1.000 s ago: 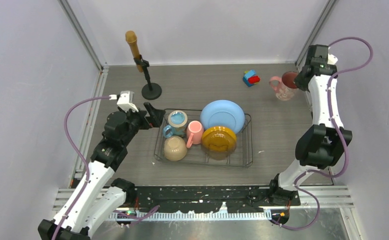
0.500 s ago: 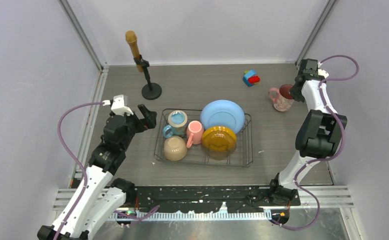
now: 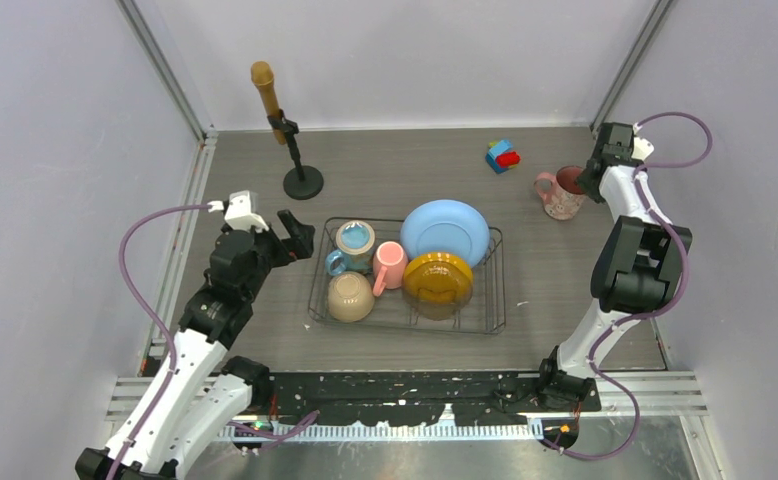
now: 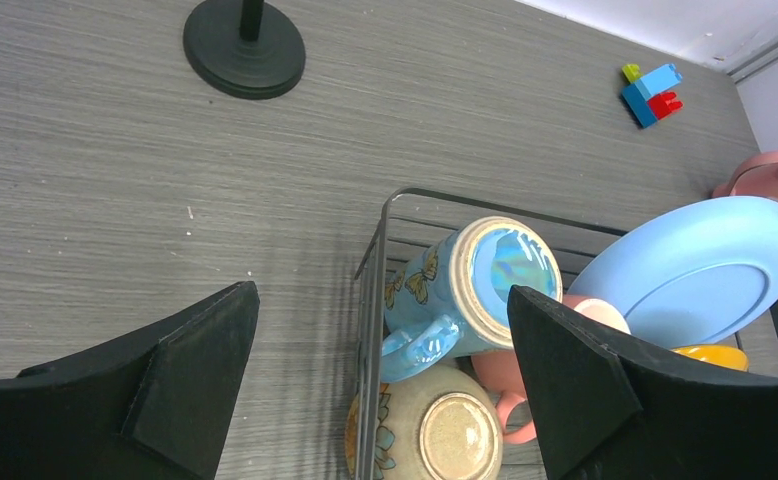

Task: Unload the mixed dishes from the dish rack
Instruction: Place the cup at the center of the board.

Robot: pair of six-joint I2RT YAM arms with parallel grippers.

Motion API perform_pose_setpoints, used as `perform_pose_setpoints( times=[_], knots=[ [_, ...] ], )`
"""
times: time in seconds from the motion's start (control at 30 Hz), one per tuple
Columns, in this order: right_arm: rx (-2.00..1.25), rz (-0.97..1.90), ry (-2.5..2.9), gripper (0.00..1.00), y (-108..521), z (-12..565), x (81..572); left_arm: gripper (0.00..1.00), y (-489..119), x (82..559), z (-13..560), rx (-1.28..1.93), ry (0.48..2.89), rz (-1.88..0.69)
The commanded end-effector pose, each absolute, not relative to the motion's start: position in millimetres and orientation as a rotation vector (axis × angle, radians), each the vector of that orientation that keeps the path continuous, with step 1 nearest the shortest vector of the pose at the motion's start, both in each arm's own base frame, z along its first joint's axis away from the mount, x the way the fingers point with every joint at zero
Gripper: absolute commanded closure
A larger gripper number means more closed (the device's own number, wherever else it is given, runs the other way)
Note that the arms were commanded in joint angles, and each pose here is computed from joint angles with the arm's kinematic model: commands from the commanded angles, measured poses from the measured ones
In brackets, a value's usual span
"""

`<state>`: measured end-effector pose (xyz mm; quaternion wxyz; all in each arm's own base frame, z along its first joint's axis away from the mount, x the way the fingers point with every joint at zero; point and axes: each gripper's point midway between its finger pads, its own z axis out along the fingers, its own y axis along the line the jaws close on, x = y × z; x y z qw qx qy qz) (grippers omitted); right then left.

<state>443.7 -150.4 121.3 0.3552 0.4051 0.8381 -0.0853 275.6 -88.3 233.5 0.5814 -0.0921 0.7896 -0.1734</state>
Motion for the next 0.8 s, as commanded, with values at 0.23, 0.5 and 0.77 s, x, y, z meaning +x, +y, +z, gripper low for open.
perform_pose_setpoints(
  times=[0.23,0.5,0.77],
  knots=[
    [1.005,-0.165,1.994,0.01,-151.8,187.1,450.1,0.0,-102.8,274.3,237.8,-0.155,1.848,-0.479],
    [0.771,-0.044,1.932,0.0,-104.5,257.7,433.6,0.0,-128.0,271.7,239.4,-0.037,1.837,-0.604],
    [0.042,0.393,1.82,0.0,66.3,337.8,398.7,0.0,-154.6,262.5,227.7,0.115,1.904,-0.724]
  ],
)
